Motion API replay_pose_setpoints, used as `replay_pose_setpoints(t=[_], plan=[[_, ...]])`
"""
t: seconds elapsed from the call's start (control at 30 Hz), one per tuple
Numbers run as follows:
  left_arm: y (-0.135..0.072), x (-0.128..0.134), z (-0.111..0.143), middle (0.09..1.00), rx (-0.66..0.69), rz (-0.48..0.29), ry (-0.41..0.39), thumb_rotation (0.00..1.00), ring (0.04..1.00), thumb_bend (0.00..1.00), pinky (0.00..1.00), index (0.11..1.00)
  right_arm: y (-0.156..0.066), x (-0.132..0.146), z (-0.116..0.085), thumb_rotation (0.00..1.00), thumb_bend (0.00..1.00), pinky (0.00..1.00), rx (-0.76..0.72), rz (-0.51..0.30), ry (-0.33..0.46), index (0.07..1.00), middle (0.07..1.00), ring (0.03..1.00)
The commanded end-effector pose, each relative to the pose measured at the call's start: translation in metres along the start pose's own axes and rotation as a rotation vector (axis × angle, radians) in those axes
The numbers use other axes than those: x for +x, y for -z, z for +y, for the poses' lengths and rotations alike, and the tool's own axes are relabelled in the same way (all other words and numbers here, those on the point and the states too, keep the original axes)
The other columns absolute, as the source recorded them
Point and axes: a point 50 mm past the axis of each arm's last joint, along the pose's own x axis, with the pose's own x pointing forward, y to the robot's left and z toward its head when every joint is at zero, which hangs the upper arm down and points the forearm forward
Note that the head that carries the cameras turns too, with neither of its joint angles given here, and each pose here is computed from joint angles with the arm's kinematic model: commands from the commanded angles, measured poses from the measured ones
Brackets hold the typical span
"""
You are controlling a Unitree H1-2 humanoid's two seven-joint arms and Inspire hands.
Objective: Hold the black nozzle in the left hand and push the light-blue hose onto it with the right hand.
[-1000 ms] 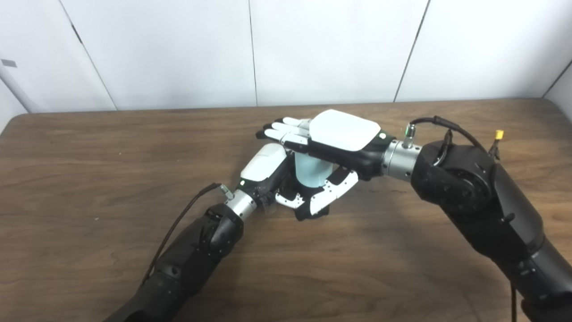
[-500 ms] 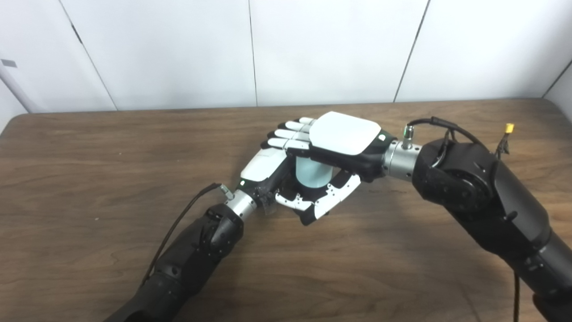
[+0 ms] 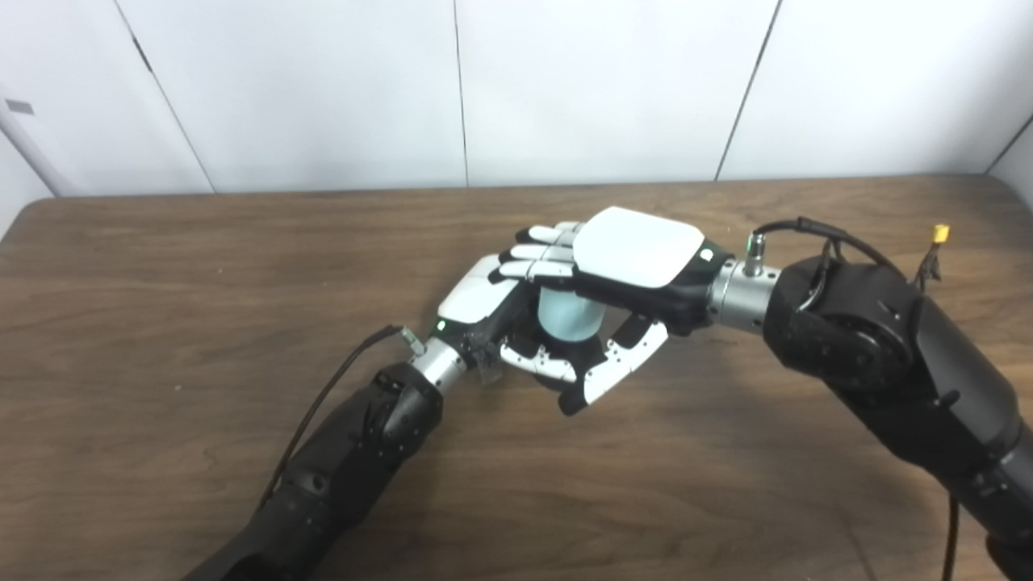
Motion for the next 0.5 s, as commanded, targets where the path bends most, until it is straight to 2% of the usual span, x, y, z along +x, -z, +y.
replay_pose_setpoints(t=[0.0,0.13,0.23,0.33,0.4,0.43,0.47], plan=[[0.034,-0.088,-0.085,0.452,-0.040,0.280,0.281,0.00,0.517,0.53,0.44,0.500,-0.011,0.002,0.042,0.92,0.90,0.91,0.079,-0.073,-0.229,0.926,0.952,0.972],[0.034,-0.087,-0.085,0.465,-0.042,0.276,0.276,0.00,0.523,0.53,0.46,0.493,-0.018,0.012,0.042,0.94,0.91,0.93,0.076,-0.100,-0.228,0.932,0.958,0.976],[0.033,-0.087,-0.086,0.468,-0.040,0.271,0.267,0.00,0.505,0.53,0.44,0.491,-0.021,0.020,0.042,0.96,0.92,0.94,0.077,-0.116,-0.221,0.932,0.957,0.976],[0.033,-0.087,-0.086,0.468,-0.045,0.275,0.266,0.00,0.512,0.53,0.46,0.489,-0.020,0.023,0.037,0.94,0.91,0.94,0.082,-0.114,-0.209,0.943,0.966,0.983],[0.033,-0.087,-0.087,0.474,-0.044,0.276,0.266,0.00,0.512,0.53,0.46,0.484,-0.018,0.021,0.033,0.92,0.90,0.95,0.081,-0.101,-0.182,0.981,0.991,0.996],[0.034,-0.087,-0.087,0.475,-0.043,0.276,0.267,0.00,0.511,0.53,0.46,0.483,-0.016,0.019,0.026,0.91,0.90,0.95,0.098,-0.080,-0.096,0.990,0.996,0.998],[0.034,-0.087,-0.087,0.471,-0.042,0.276,0.270,0.00,0.513,0.53,0.46,0.488,-0.014,0.017,0.021,0.84,0.91,0.89,0.128,-0.064,-0.006,0.995,0.998,0.999]])
